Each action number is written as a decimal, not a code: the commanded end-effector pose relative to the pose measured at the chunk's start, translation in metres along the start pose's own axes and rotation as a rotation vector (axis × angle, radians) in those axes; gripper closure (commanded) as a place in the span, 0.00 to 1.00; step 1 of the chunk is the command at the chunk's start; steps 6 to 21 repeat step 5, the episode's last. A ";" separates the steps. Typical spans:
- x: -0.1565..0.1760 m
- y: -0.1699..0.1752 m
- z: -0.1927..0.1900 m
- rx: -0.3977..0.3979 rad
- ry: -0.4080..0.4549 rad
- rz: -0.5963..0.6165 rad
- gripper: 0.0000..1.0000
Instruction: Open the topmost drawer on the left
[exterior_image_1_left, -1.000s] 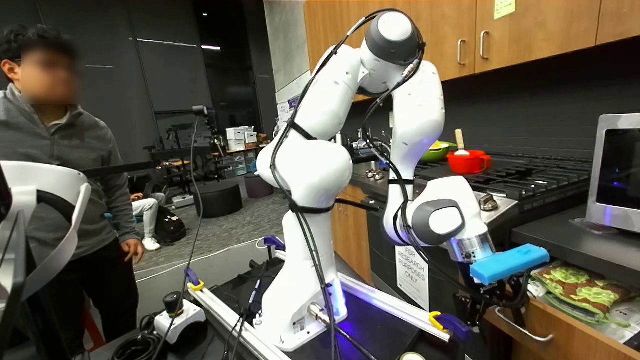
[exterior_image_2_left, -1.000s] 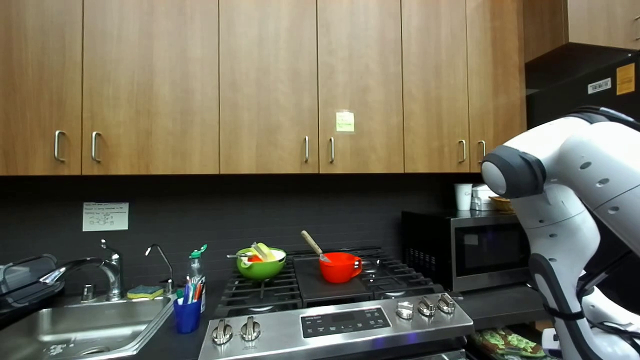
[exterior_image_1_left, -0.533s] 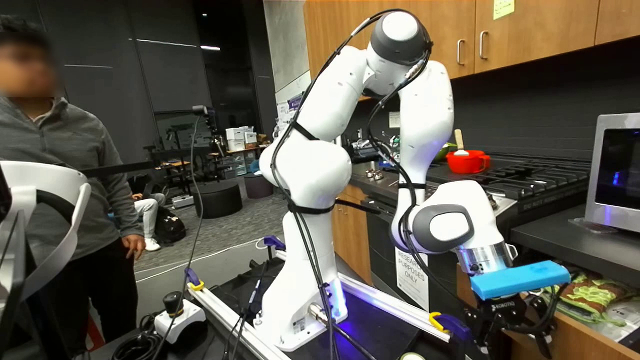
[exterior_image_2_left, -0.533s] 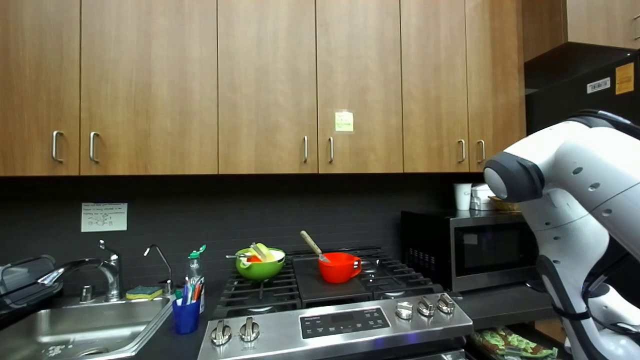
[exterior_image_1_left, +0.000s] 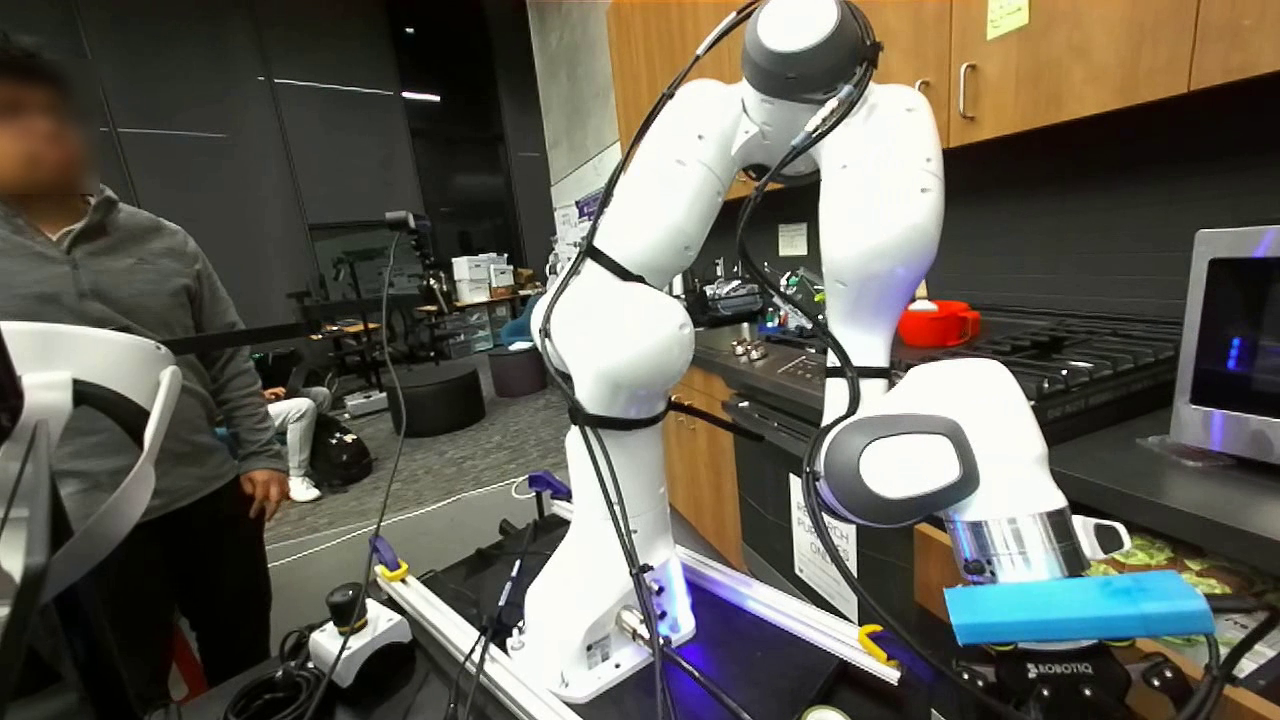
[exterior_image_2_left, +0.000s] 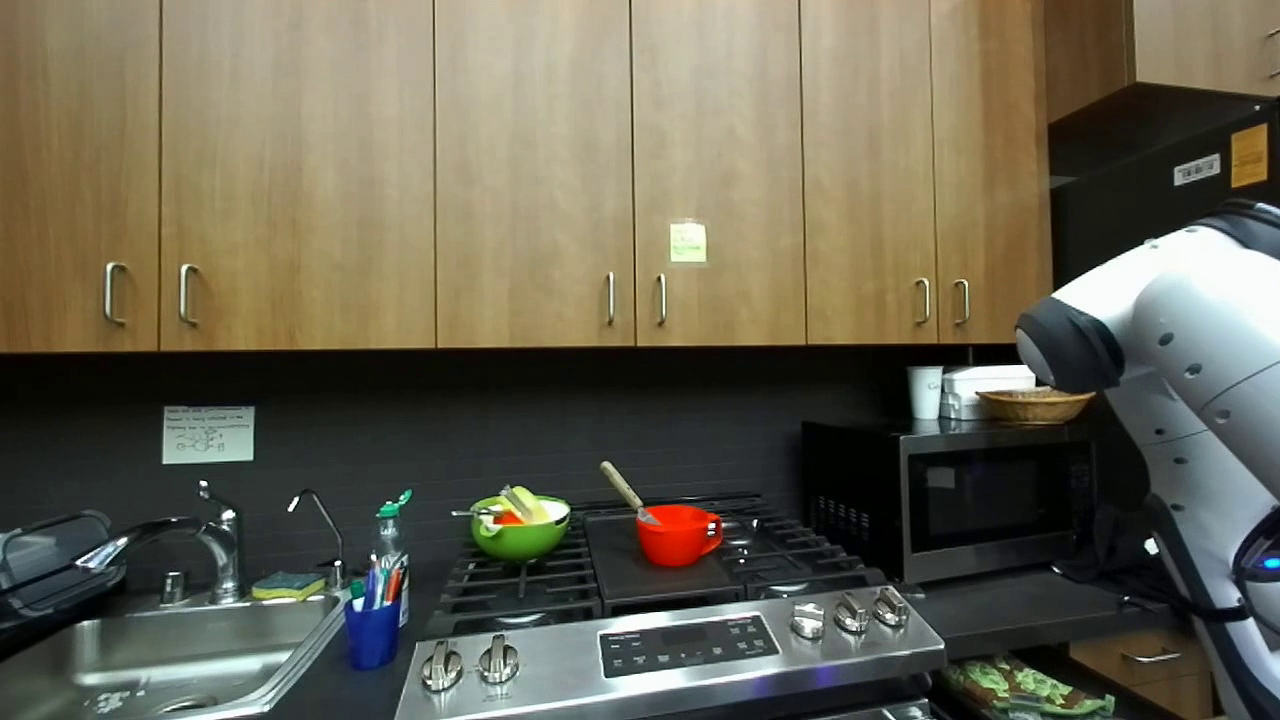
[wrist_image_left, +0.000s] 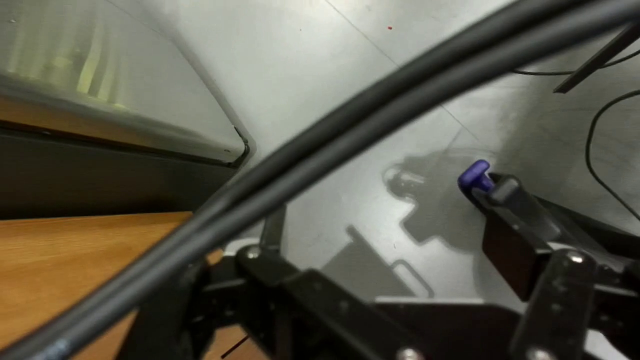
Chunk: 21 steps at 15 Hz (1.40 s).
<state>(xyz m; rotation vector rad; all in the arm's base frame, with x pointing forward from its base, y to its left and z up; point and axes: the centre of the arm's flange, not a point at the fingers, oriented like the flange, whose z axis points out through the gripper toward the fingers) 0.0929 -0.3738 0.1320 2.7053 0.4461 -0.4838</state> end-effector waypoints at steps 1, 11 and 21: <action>0.001 0.000 0.000 -0.001 0.001 -0.004 0.00; 0.005 0.000 0.000 -0.002 0.002 -0.012 0.00; 0.005 0.000 0.000 -0.002 0.002 -0.012 0.00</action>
